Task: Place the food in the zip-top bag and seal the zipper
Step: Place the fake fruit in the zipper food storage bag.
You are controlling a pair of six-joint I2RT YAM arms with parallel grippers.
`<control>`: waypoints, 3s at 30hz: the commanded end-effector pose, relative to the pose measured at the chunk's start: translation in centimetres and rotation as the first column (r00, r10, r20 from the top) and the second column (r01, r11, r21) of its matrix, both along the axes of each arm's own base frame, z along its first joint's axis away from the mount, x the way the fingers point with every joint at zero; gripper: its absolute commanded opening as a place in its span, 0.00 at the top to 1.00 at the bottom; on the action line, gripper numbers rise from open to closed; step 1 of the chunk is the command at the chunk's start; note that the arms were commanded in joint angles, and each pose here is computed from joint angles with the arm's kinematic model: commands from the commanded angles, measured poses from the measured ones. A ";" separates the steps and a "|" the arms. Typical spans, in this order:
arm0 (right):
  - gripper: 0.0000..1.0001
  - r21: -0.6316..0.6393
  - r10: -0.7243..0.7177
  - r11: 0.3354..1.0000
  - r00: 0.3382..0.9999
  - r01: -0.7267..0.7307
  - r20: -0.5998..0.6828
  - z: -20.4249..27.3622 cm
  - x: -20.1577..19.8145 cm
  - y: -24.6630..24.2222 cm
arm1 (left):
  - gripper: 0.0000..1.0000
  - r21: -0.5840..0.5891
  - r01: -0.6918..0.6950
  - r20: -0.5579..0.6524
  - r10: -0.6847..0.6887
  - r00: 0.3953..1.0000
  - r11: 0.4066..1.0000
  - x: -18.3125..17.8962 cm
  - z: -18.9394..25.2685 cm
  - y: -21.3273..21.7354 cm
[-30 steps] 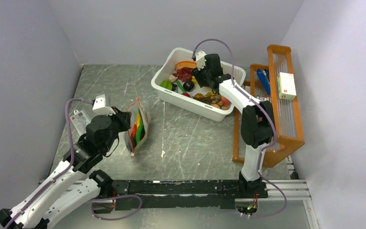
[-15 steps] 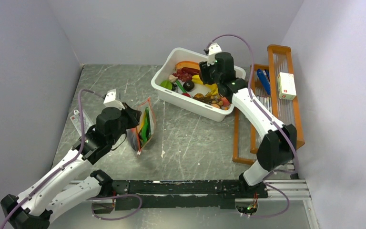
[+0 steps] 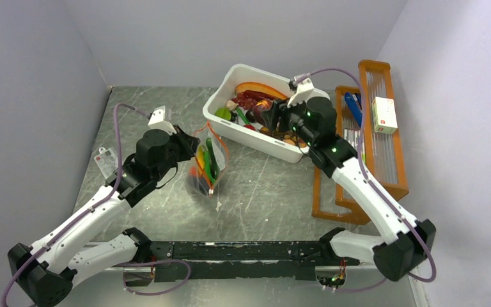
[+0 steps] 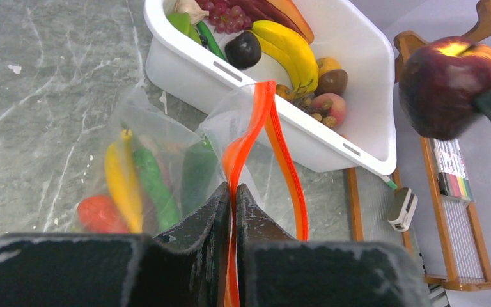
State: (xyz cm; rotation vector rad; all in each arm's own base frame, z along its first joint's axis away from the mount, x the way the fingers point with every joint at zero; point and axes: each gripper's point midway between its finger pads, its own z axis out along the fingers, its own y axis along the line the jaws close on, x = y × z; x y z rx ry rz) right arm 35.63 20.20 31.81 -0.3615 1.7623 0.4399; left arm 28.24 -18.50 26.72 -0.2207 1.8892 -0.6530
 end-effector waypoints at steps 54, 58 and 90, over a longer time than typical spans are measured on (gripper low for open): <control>0.49 0.552 0.306 0.831 0.885 -0.069 -0.351 -4.5 -10.7 16.1 | 0.93 -0.131 0.042 0.033 -0.038 0.999 0.990 -1.0 1.8 -0.7; 0.43 0.556 0.333 0.823 0.891 -0.115 -0.310 -3.5 -11.3 15.8 | 0.93 -0.131 0.031 0.032 -0.027 0.999 0.991 -1.1 1.4 -0.4; 0.42 0.293 0.244 0.940 0.943 -0.173 -0.228 -8.6 -20.2 14.5 | 0.93 -0.352 -0.137 0.057 0.167 0.984 0.926 1.0 5.1 0.8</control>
